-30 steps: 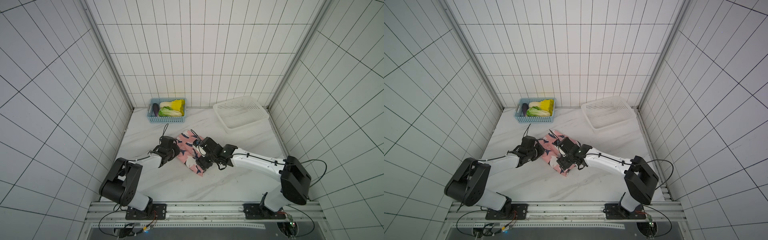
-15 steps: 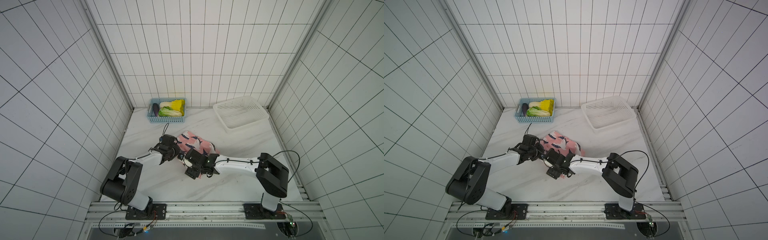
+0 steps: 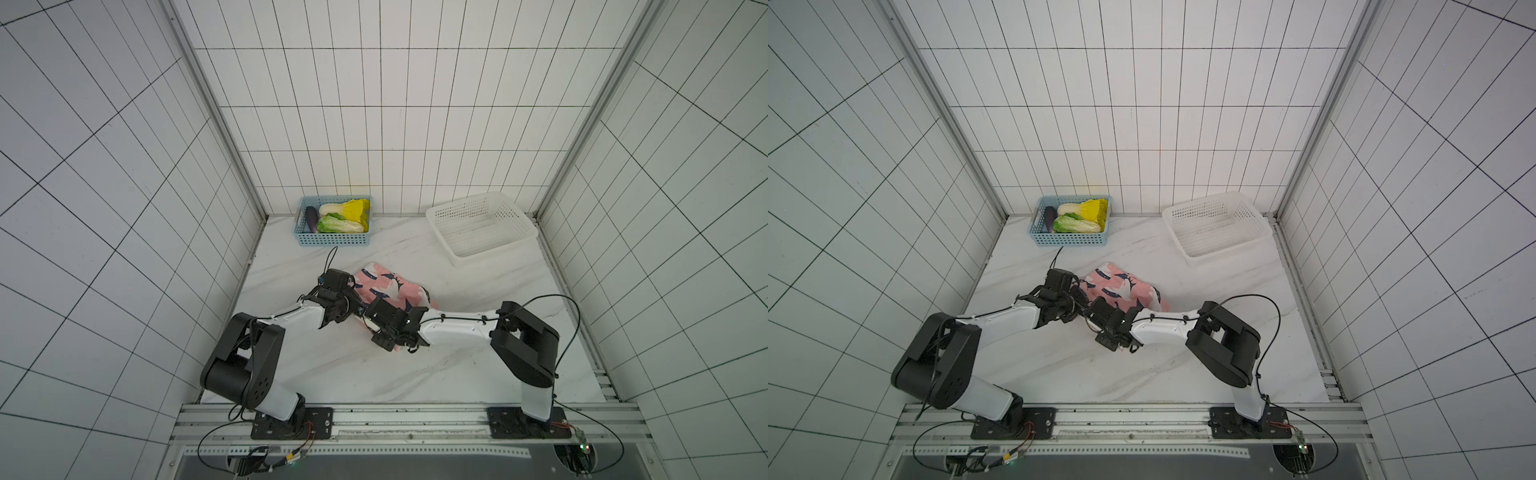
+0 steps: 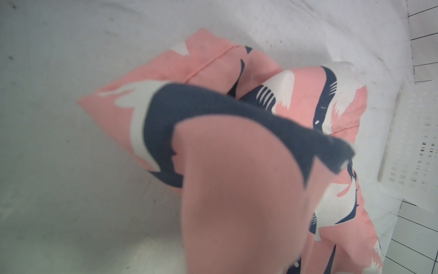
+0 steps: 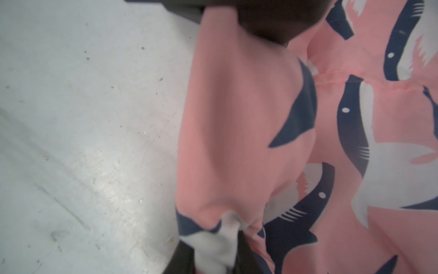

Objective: Roll up the shorts
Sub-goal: Roll the shorts at the center of the board.

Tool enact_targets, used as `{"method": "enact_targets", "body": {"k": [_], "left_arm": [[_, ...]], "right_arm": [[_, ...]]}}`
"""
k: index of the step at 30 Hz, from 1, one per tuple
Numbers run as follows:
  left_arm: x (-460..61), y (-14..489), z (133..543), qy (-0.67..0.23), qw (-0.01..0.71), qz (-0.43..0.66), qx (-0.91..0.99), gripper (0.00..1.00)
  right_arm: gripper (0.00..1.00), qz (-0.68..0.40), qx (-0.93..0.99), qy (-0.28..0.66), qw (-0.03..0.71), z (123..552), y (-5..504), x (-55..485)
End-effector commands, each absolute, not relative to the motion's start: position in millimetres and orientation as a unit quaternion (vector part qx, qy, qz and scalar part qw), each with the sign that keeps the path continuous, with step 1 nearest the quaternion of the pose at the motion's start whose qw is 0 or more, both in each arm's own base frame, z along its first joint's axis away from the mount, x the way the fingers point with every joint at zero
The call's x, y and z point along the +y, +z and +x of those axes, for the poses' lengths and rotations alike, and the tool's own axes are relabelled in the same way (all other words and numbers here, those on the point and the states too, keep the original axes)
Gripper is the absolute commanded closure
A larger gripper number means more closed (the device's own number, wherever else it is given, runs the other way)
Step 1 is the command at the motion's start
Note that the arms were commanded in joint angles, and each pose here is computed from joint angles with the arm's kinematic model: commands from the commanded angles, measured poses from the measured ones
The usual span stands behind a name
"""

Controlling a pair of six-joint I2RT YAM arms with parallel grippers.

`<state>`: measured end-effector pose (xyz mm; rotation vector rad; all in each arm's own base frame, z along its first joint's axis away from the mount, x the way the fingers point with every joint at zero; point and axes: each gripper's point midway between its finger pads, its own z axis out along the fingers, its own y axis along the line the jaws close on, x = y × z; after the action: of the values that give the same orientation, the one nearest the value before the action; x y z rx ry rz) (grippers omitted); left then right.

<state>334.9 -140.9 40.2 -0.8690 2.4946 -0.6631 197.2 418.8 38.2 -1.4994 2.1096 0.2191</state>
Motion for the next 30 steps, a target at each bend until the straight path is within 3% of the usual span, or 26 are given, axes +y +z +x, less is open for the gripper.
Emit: {"method": "enact_targets", "body": {"k": [1,4,7,12,19,30], "left_arm": [[-144,58,341,-0.253,0.215,-0.296,0.896,0.64],[-132,71,345,-0.252,0.24,-0.296,0.889,0.38],[-118,90,345,-0.246,0.275,-0.293,0.882,0.29],[-105,113,336,-0.251,0.322,-0.282,0.868,0.26],[-123,101,326,-0.318,0.336,-0.266,0.846,0.23],[-150,83,345,-0.358,0.352,-0.237,0.832,0.17]], "right_arm": [[0.88,-0.54,0.8,0.136,0.223,188,35,418],[0.92,-0.498,0.823,0.196,0.189,188,38,412],[0.93,-0.451,0.84,0.251,0.168,193,42,408],[0.95,-0.373,0.852,0.341,0.135,204,52,401],[0.95,-0.287,0.851,0.433,0.074,212,52,395],[0.95,-0.259,0.859,0.44,0.035,215,34,389]]}}
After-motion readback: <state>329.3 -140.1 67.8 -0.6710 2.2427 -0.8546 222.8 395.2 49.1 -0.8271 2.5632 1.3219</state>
